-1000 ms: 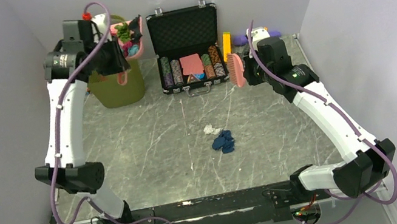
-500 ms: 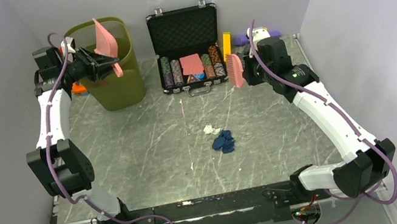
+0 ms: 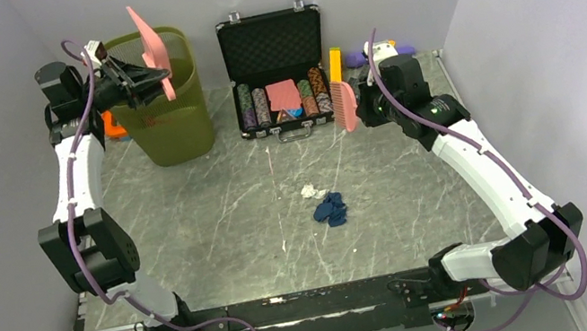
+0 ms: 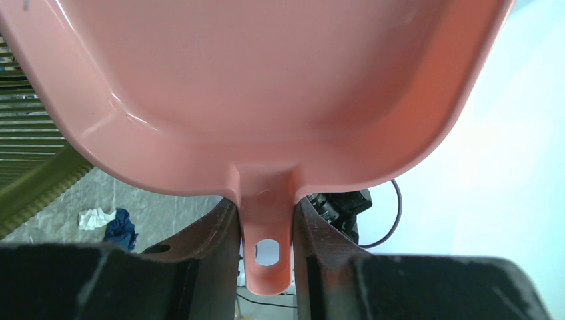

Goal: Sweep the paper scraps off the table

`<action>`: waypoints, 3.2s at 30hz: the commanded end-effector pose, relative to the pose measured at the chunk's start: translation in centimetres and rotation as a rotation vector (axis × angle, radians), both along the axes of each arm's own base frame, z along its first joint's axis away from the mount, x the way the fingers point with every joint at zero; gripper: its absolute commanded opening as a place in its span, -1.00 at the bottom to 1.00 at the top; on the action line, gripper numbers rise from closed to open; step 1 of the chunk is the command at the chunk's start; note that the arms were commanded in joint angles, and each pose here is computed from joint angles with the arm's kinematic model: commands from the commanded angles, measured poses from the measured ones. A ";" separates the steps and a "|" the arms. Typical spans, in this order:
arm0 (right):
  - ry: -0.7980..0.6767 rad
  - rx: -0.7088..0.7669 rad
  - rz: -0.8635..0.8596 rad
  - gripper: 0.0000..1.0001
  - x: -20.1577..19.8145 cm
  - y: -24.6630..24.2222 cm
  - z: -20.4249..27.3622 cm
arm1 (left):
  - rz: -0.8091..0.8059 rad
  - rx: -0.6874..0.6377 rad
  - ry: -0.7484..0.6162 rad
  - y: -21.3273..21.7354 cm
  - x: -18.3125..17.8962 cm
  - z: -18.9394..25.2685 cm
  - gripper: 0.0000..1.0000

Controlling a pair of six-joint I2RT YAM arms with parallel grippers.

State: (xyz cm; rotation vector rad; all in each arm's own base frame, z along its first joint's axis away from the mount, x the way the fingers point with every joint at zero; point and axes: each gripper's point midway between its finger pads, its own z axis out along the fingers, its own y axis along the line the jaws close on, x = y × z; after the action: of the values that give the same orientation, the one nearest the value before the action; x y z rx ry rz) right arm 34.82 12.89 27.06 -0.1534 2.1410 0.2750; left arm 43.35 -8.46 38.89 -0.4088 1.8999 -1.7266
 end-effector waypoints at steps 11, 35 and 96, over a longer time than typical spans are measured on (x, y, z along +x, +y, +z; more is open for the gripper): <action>0.128 0.276 -0.075 -1.00 -1.4 2.6 0.9 | -0.091 0.557 -0.243 -8.4 -7.0 1.6 -1.00; -0.172 0.668 0.209 -1.00 -7.0 7.3 10.2 | -0.361 1.263 -0.191 -13.8 -19.2 -17.4 -1.00; 0.590 -0.453 0.003 -1.00 -8.2 2.6 -12.4 | -0.637 1.383 -0.211 -12.3 -28.3 -28.0 -1.00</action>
State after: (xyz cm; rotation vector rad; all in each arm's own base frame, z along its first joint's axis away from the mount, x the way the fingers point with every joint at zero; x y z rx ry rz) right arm 26.77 12.65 14.27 -0.1908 2.7420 -0.2831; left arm 13.95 -19.42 11.00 0.9183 2.6742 -0.3069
